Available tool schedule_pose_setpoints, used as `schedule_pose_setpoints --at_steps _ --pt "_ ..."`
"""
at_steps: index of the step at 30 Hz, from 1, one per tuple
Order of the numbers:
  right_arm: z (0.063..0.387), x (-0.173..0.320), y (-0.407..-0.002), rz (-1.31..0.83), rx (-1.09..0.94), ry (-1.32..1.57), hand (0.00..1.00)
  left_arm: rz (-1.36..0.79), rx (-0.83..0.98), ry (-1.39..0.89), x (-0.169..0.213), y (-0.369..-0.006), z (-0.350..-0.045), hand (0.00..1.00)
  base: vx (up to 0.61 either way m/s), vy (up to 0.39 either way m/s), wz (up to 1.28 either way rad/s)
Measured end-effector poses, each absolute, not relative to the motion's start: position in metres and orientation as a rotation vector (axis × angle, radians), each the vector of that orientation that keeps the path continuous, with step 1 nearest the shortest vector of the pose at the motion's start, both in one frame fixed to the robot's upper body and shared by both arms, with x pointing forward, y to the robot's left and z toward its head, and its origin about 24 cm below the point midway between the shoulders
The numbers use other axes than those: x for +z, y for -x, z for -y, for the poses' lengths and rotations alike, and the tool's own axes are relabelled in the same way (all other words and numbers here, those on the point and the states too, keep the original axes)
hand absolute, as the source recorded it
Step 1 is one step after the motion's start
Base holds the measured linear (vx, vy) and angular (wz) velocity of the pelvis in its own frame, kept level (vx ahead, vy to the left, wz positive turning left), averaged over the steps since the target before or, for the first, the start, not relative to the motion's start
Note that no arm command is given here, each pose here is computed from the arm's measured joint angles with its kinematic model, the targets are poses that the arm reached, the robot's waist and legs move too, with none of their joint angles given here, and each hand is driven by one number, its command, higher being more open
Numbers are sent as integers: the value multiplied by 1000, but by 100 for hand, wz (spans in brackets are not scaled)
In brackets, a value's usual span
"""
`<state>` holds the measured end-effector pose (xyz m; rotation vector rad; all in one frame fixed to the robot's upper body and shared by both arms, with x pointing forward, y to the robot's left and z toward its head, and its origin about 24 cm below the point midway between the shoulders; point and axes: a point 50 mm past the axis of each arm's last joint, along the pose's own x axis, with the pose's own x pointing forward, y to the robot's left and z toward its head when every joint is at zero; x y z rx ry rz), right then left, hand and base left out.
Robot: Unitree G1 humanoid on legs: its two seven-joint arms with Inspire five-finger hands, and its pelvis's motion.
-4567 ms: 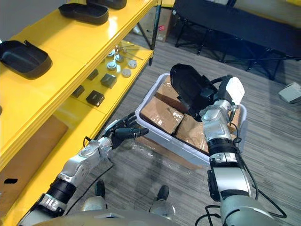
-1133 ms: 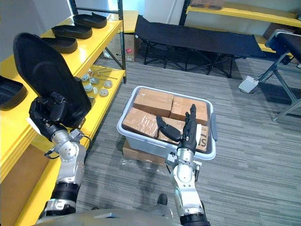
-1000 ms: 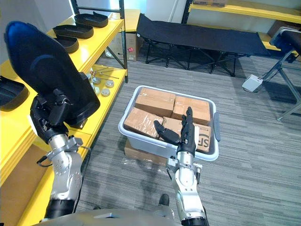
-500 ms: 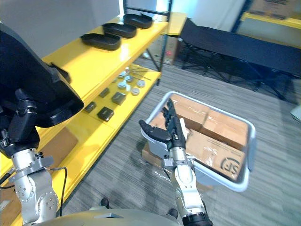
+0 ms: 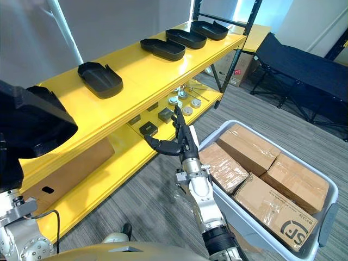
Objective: Walk over and take three plastic housings, then place them on the shelf
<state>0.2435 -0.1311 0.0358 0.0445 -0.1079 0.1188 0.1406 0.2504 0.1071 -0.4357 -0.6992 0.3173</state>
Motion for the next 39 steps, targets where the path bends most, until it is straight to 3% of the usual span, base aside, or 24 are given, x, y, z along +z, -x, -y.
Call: schedule_pose_setpoints --at_steps 6,12,26,34,39 --pt "163 27 -232 77 -56 -44 100 726 170 397 115 -149 -244 0 -15 31 82" --pt "167 34 -231 122 -56 -56 100 706 87 405 114 -153 -233 0 -91 -85 50" --pt "141 58 -245 265 90 -95 100 641 117 467 101 -151 -224 0 -65 20 1" --pt "130 72 -242 348 114 -159 100 637 115 250 112 -151 -233 0 163 189 27" --pt "119 130 -274 588 191 -96 100 690 154 154 130 -164 -247 0 284 100 6"
